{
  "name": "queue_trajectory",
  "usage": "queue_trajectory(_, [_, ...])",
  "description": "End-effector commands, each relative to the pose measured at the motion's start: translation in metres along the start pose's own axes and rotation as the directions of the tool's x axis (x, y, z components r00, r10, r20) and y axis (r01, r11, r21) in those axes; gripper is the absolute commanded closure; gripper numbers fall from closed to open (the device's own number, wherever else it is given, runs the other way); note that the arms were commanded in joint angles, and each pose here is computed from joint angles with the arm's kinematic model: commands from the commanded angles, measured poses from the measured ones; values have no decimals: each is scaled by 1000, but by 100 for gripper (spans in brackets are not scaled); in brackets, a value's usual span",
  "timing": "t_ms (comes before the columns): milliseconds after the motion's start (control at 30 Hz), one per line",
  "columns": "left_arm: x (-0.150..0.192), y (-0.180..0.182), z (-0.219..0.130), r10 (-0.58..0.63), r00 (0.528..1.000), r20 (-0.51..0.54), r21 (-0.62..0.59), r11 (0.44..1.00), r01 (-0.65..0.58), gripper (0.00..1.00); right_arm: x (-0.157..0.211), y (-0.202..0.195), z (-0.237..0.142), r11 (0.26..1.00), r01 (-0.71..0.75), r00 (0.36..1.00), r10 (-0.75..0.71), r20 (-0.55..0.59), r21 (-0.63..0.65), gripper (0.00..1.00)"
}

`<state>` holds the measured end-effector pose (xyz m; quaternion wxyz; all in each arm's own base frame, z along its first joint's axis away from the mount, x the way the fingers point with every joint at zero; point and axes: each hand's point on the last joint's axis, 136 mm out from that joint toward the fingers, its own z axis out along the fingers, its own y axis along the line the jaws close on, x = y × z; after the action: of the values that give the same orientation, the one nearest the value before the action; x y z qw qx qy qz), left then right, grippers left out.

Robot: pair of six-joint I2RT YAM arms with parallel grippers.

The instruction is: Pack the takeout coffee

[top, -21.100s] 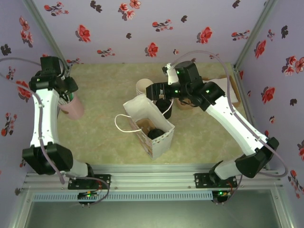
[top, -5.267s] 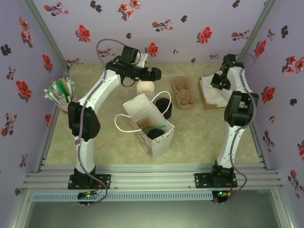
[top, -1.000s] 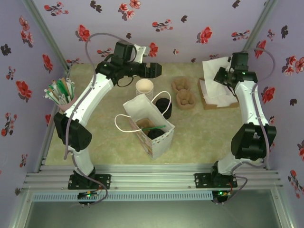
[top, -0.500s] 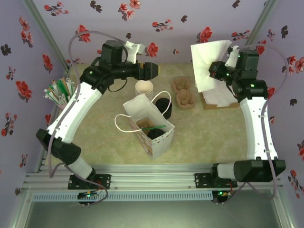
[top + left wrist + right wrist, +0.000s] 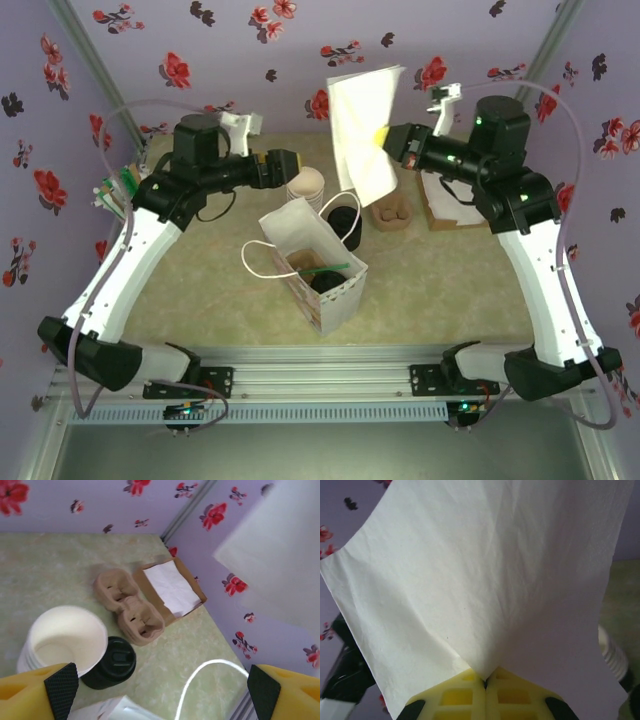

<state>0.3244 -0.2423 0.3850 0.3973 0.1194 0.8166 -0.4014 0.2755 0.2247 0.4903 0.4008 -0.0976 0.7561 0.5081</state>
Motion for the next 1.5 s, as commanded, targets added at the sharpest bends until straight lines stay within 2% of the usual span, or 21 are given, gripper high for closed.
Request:
queue_trajectory(0, [-7, -2, -19, -60, 997, 58, 56, 997, 57, 9, 9, 41, 10, 994, 3, 999, -7, -35, -110, 100])
queue_trajectory(200, [6, 27, -40, -126, 989, 77, 2, 992, 127, 9, 57, 76, 45, 981, -25, 981, -14, -195, -194, 100])
queue_trajectory(300, [13, 41, -46, -163, 983, 84, -20, 986, 165, 9, 84, 78, 64, 980, -51, 957, -8, -290, -195, 100])
queue_trajectory(467, [25, 59, -50, -206, 975, 81, -51, 976, 211, 10, 124, 59, 85, 981, -132, 897, 56, -438, -145, 100])
queue_trajectory(633, [36, 69, -48, -223, 973, 62, -73, 971, 228, 10, 150, 37, 91, 987, -147, 848, 89, -522, -71, 100])
queue_trajectory(900, [45, 75, -46, -228, 973, 42, -89, 969, 231, 10, 177, 3, 88, 990, -135, 808, 133, -574, 40, 100])
queue_trajectory(1467, [50, 82, -37, -244, 970, 17, -95, 965, 244, 10, 193, -42, 66, 974, -36, 790, 166, -590, 225, 100])
